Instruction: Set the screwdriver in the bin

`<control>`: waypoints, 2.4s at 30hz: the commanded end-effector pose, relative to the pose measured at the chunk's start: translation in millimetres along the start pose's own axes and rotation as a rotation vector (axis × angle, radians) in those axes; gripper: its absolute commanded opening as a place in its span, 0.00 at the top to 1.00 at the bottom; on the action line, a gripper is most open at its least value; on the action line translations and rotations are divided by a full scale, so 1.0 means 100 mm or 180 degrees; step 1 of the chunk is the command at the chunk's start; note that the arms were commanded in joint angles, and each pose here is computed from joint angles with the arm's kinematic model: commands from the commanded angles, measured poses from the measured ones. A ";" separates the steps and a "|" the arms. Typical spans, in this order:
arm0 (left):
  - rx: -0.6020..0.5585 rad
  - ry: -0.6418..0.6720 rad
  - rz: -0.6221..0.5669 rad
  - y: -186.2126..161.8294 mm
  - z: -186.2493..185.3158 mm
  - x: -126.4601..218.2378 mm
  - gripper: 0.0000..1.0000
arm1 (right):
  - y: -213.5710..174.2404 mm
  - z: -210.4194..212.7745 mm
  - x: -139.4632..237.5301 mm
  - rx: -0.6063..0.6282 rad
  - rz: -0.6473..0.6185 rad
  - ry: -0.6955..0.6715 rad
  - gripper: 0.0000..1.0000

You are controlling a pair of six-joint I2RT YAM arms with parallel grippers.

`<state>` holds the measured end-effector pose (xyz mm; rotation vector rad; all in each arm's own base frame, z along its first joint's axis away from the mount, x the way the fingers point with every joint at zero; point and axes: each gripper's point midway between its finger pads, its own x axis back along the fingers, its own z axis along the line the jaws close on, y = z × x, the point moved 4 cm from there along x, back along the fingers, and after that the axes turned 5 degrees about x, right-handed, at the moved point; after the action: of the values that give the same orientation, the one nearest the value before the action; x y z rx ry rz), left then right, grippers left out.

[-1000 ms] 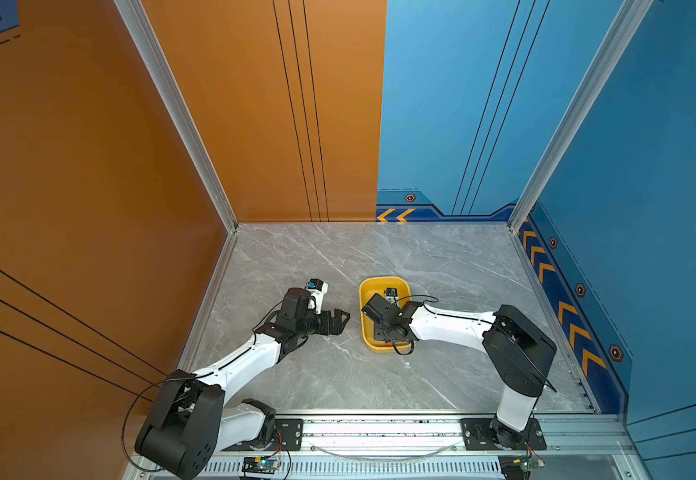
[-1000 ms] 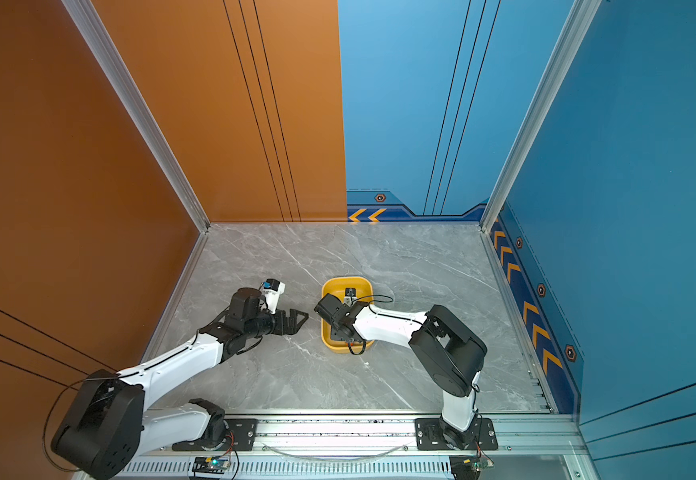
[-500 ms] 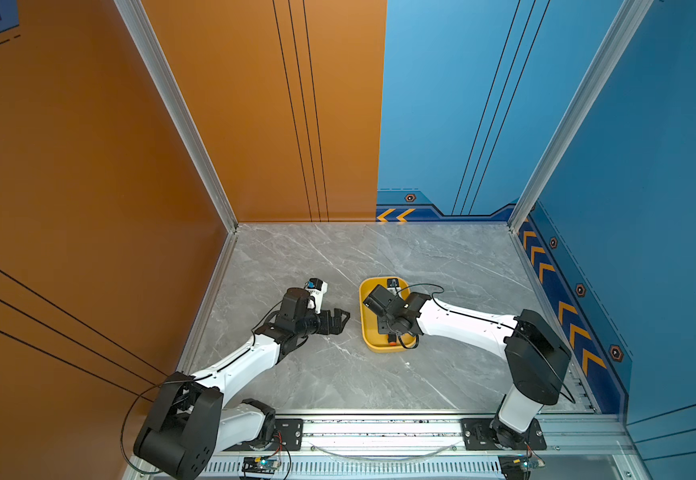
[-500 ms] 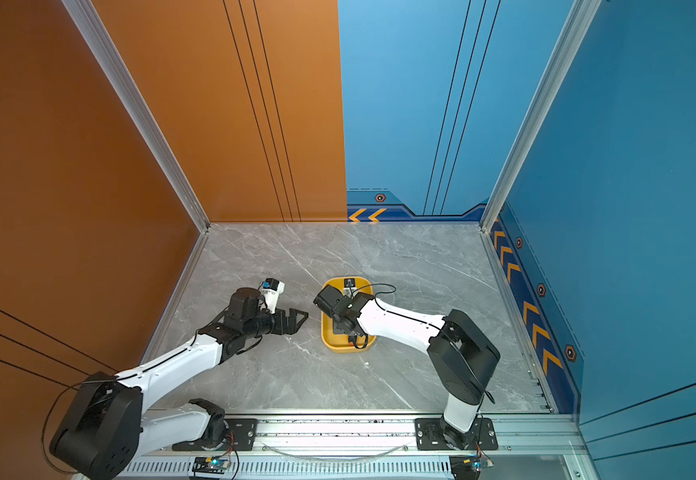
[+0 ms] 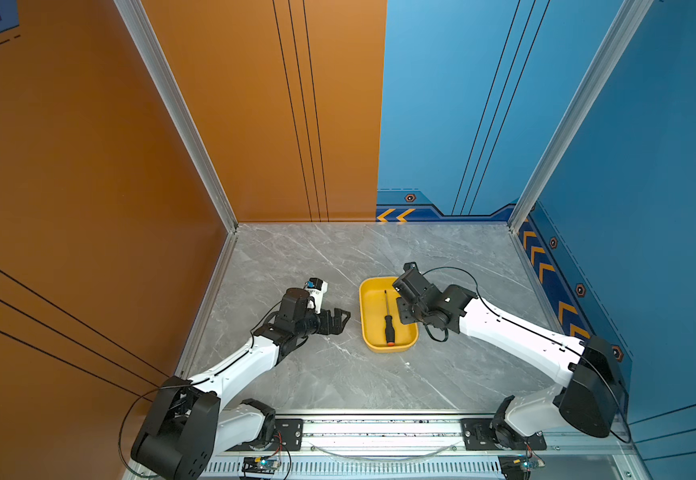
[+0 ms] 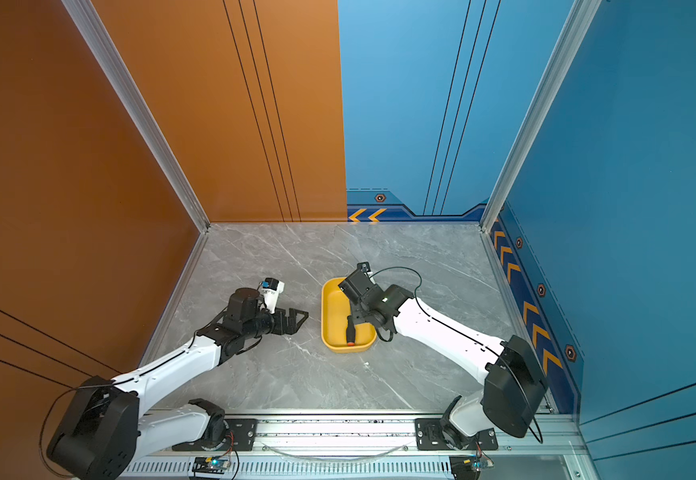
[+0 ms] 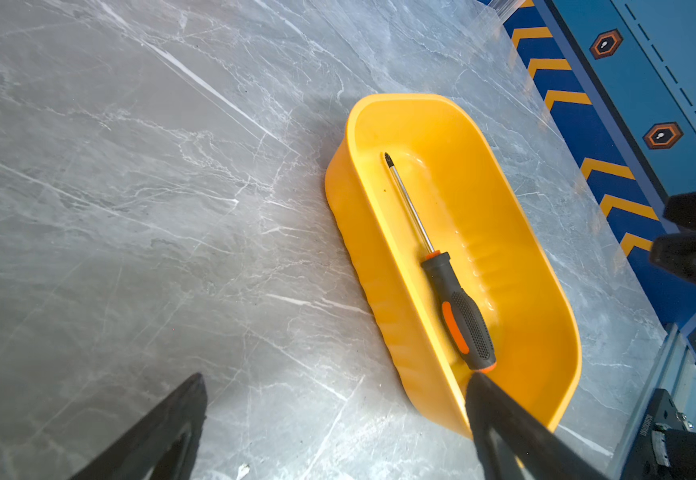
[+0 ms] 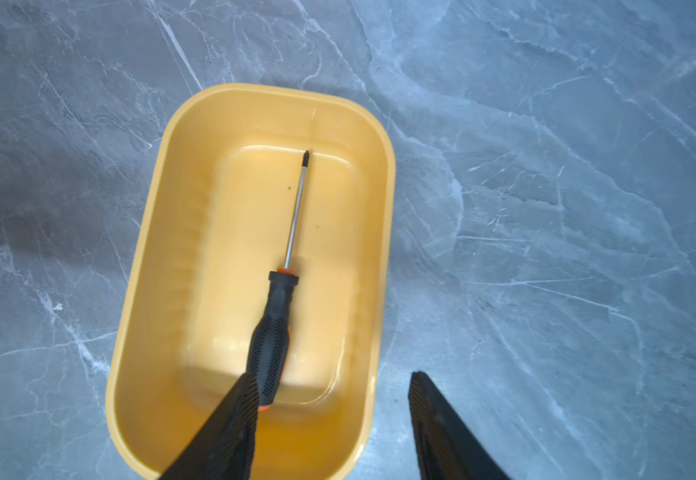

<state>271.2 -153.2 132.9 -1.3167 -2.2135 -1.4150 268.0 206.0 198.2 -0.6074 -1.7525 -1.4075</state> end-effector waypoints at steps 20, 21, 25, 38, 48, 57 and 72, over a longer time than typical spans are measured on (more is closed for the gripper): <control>-0.0832 0.1188 -0.1109 0.61 0.45 0.64 0.02 | -0.12 -1.80 0.40 -0.0745 -0.1633 -0.0848 0.42; -0.0815 0.1235 -0.1208 0.64 0.50 0.66 0.02 | -0.13 -1.80 0.37 -0.0737 -0.1672 -0.0867 0.42; -0.0803 0.1384 -0.1482 0.70 0.72 0.72 0.02 | -0.22 -1.82 0.20 -0.0624 -0.1943 -0.0936 0.42; -0.0771 0.1757 -0.1702 0.70 1.23 0.62 0.02 | -0.51 -2.06 -0.28 -0.0644 -0.2177 -0.1374 0.42; -0.0779 0.1800 -0.1766 0.68 1.38 0.49 0.02 | -0.51 -2.06 -0.49 -0.0610 -0.2162 -0.1335 0.41; -0.0869 0.1781 -0.1726 0.69 1.50 0.32 0.02 | -0.50 -2.10 -0.65 -0.0595 -0.2193 -0.1394 0.42; -0.0938 0.1649 -0.1635 0.66 1.54 0.18 0.02 | -0.49 -2.15 -0.91 -0.0612 -0.2013 -0.1389 0.41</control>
<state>346.9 -7.6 99.6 -0.3341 -2.0835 -2.0013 334.5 -1.7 104.5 -0.5149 -2.2895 -1.9979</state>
